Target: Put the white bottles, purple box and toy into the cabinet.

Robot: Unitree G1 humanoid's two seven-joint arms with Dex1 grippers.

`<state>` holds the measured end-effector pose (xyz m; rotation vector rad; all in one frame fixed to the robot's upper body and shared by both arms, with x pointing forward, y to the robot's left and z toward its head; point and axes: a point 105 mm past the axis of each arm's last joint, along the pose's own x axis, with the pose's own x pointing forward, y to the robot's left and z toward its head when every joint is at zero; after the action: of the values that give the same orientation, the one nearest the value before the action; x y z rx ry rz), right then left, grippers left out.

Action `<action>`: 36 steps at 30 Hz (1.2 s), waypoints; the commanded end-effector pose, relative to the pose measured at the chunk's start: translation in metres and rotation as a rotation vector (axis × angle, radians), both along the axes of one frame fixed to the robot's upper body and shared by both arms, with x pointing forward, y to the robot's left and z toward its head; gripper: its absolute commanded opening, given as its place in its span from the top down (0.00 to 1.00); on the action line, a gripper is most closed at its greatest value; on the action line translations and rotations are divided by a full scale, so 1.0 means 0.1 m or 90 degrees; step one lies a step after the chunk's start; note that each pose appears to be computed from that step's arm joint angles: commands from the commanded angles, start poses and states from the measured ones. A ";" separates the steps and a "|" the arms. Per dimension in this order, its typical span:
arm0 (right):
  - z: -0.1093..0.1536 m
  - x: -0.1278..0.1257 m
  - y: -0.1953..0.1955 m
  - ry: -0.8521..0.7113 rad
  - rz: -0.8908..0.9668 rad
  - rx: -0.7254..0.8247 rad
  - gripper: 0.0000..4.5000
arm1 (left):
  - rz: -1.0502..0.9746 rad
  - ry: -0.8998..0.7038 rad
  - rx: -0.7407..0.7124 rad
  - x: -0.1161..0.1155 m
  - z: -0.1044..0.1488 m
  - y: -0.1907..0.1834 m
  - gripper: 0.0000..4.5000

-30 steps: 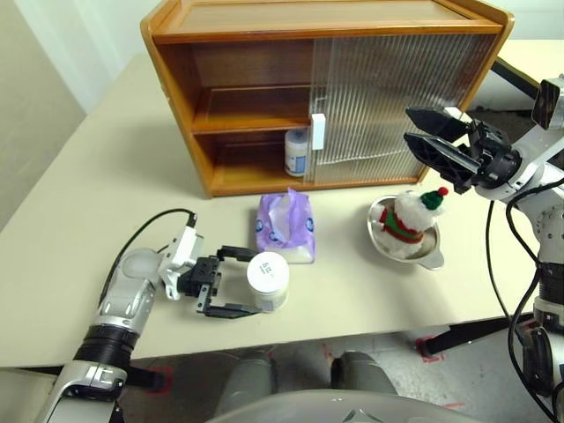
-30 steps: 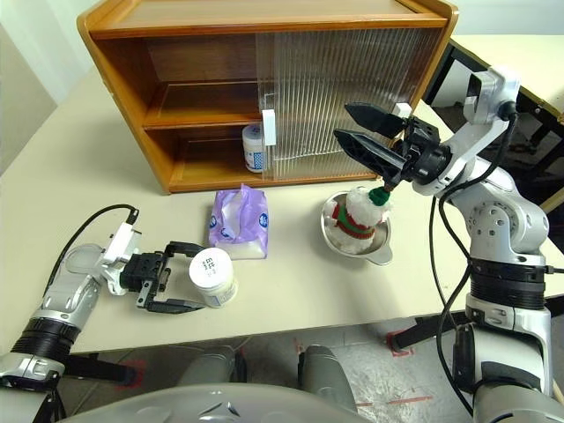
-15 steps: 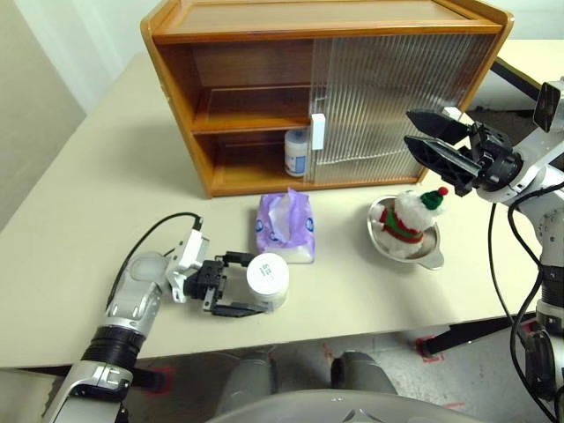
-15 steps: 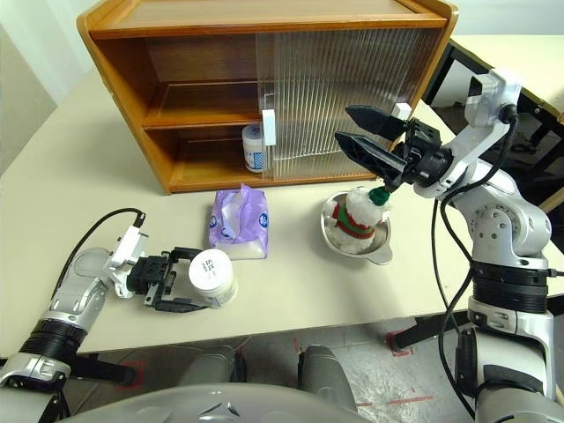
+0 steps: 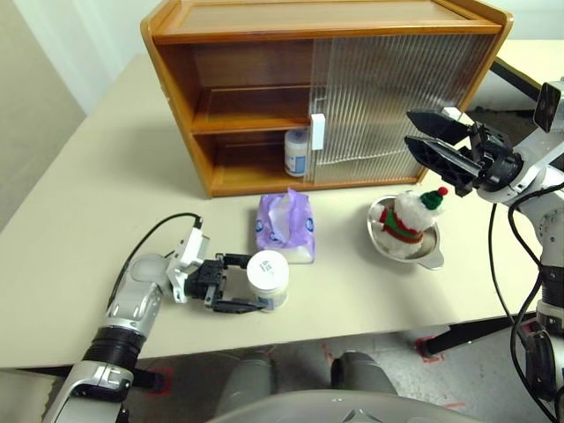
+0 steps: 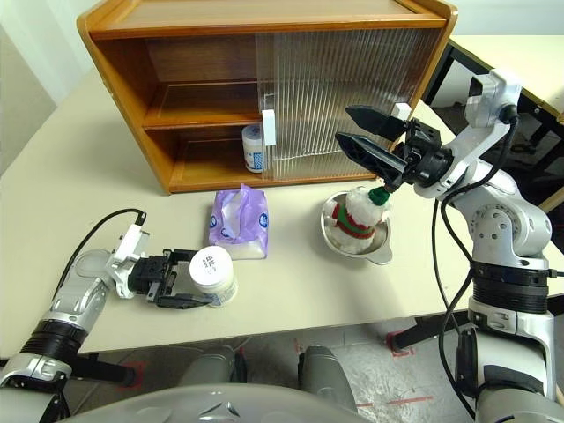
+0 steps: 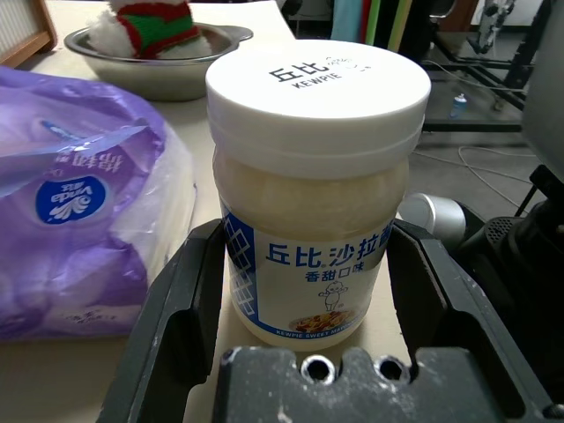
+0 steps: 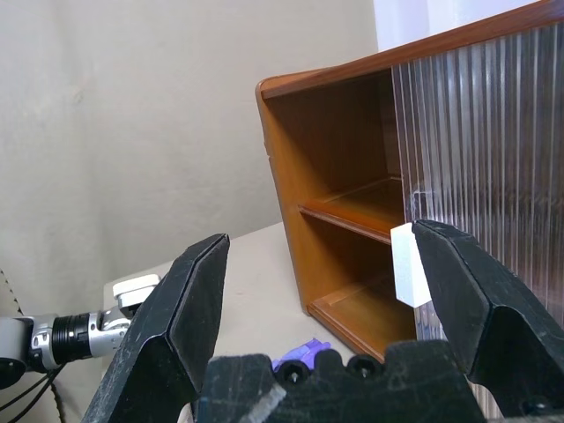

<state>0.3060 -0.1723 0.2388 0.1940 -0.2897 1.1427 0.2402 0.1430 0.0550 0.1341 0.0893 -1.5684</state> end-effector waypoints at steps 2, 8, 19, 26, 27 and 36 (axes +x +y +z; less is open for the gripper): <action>0.03 0.00 0.00 -0.009 0.003 0.005 0.00 | 0.011 -0.015 -0.010 0.03 0.13 0.04 0.32; 0.02 0.02 0.01 -0.008 0.008 0.007 0.00 | 0.042 -0.027 -0.037 0.03 0.38 0.11 0.32; -0.01 0.05 0.07 -0.005 0.020 0.015 0.00 | 0.301 -0.058 -0.083 0.55 0.74 0.46 0.32; -0.02 0.04 0.06 -0.005 0.018 0.017 0.00 | 0.466 -0.073 -0.103 0.93 0.72 0.43 0.32; -0.02 0.03 0.06 -0.005 0.017 0.017 0.00 | 0.483 -0.072 -0.103 0.97 0.70 0.42 0.32; -0.02 0.00 0.04 -0.006 0.005 0.020 0.00 | 0.590 -0.050 -0.090 1.09 0.41 0.24 0.32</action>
<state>0.3087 -0.1666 0.2355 0.2261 -0.3030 1.1561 0.3462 0.1643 0.0949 0.0017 -0.0146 -0.6781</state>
